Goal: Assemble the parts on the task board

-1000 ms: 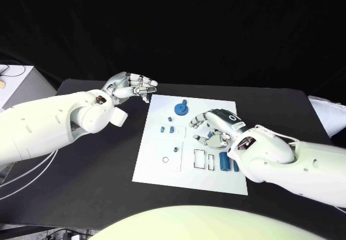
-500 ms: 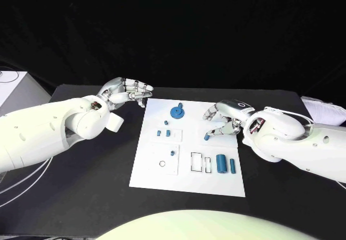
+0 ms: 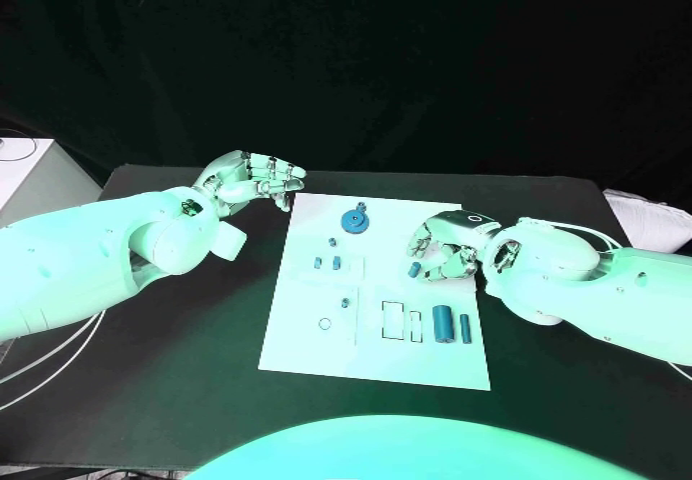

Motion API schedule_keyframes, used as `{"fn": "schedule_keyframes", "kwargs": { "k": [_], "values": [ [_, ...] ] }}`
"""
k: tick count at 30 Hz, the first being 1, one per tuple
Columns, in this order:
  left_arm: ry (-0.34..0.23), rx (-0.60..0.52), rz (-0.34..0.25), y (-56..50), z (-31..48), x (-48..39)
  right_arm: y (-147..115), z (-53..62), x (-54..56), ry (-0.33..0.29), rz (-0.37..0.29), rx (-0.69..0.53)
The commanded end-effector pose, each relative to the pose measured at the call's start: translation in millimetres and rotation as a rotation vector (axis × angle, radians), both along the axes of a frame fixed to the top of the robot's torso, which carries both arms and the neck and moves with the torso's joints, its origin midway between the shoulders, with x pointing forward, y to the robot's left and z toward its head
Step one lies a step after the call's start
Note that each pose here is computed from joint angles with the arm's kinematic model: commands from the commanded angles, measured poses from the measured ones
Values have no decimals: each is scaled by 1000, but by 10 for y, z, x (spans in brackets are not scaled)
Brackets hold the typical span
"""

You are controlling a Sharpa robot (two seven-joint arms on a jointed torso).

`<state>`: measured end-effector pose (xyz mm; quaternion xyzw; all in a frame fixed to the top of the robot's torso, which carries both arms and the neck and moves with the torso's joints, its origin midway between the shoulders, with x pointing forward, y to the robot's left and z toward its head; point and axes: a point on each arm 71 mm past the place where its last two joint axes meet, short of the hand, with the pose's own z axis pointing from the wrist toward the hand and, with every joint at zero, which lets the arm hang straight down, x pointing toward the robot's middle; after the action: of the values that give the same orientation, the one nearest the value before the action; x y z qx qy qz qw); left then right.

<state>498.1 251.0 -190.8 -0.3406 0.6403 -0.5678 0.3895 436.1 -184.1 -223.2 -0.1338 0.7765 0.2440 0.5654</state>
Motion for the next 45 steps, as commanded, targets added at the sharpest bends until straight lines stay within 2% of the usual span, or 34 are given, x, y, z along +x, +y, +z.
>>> {"fn": "schedule_keyframes", "kwargs": {
  "k": [1,16,33,45],
  "values": [
    [0,-11,-11,-18,9,-4,37,-11,-19,-12,24,-17],
    [1,-9,-9,-17,7,-3,127,-32,-48,-43,33,30],
    [7,-6,-8,-9,3,-5,89,-109,-24,-55,23,-66],
    [9,-5,-7,-8,1,-5,103,-117,-44,-62,28,-72]
  ]
}}
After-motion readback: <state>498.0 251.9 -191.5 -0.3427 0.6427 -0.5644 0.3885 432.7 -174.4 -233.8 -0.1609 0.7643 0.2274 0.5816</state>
